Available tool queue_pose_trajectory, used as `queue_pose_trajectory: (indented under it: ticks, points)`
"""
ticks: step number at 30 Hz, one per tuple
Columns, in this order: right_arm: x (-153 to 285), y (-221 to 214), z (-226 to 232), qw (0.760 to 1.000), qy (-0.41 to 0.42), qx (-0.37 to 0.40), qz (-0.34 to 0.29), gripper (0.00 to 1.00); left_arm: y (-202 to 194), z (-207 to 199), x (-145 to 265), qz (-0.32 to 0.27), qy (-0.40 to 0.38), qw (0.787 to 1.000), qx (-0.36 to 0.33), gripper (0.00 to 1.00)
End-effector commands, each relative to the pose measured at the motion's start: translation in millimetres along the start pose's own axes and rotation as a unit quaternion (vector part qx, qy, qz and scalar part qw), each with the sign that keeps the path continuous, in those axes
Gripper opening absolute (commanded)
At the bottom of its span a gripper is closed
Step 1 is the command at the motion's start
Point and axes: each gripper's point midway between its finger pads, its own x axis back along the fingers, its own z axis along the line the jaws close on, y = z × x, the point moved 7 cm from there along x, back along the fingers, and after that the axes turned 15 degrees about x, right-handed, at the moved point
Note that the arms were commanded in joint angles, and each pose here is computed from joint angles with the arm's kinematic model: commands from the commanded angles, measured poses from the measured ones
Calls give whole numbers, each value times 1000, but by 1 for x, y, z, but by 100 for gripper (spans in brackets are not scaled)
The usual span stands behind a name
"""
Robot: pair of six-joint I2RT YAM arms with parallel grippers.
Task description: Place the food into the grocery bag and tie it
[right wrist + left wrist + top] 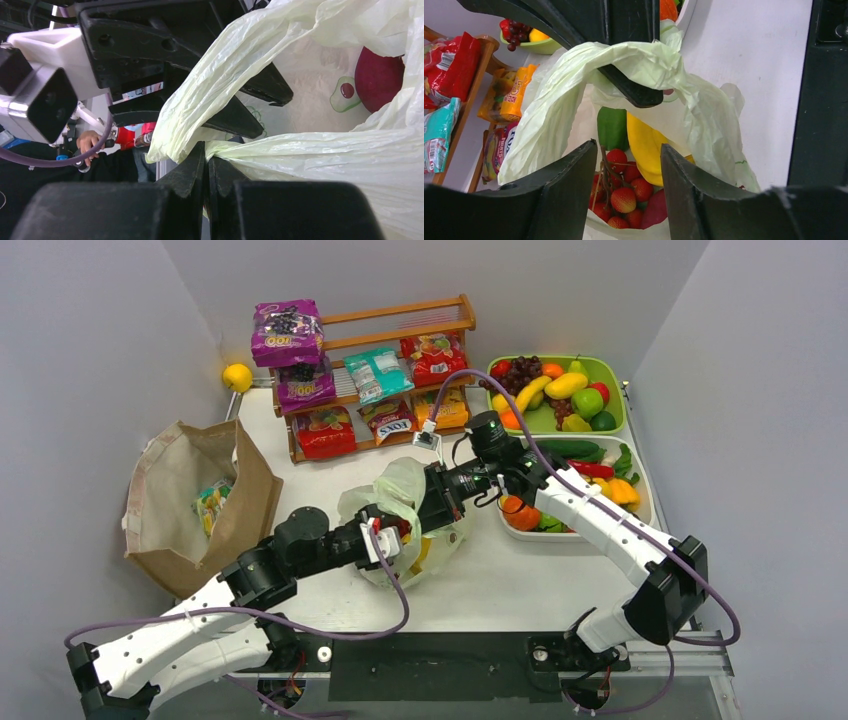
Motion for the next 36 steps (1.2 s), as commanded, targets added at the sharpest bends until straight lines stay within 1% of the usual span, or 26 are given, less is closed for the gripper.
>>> queue_pose_trajectory:
  ticks: [1, 5, 6, 7, 9, 10, 13, 21, 29, 31, 36]
  points:
    - [3, 7, 8, 999, 24, 38, -8, 0, 17, 5, -7, -65, 11, 997, -32, 49]
    - [3, 4, 7, 999, 24, 38, -8, 0, 12, 6, -10, -68, 18, 997, -45, 54]
    - [3, 3, 6, 999, 24, 37, -7, 0, 15, 7, -10, -78, 20, 996, -49, 56]
    - [3, 3, 5, 999, 23, 37, -7, 0, 12, 7, -11, -82, 21, 995, -56, 64]
    - [2, 2, 4, 999, 23, 35, -6, 0, 15, 7, -11, -101, 25, 993, -62, 68]
    - [2, 1, 4, 999, 24, 35, -5, 0, 18, 8, -12, -112, 27, 991, -67, 68]
    - [2, -1, 3, 999, 23, 31, -4, 0, 18, 7, -15, -119, 20, 990, -72, 68]
    - [2, -3, 5, 999, 26, 30, -3, 0, 28, 7, -22, -163, 16, 984, -76, 68]
    - [4, -5, 7, 999, 23, 29, -4, 0, 31, 4, -34, -187, -2, 979, -79, 68]
    - [4, -5, 9, 999, 25, 30, -5, 0, 32, 3, -35, -195, -7, 978, -77, 68]
    - [5, -8, 11, 999, 24, 29, -5, 0, 37, 0, -38, -209, -20, 975, -77, 62]
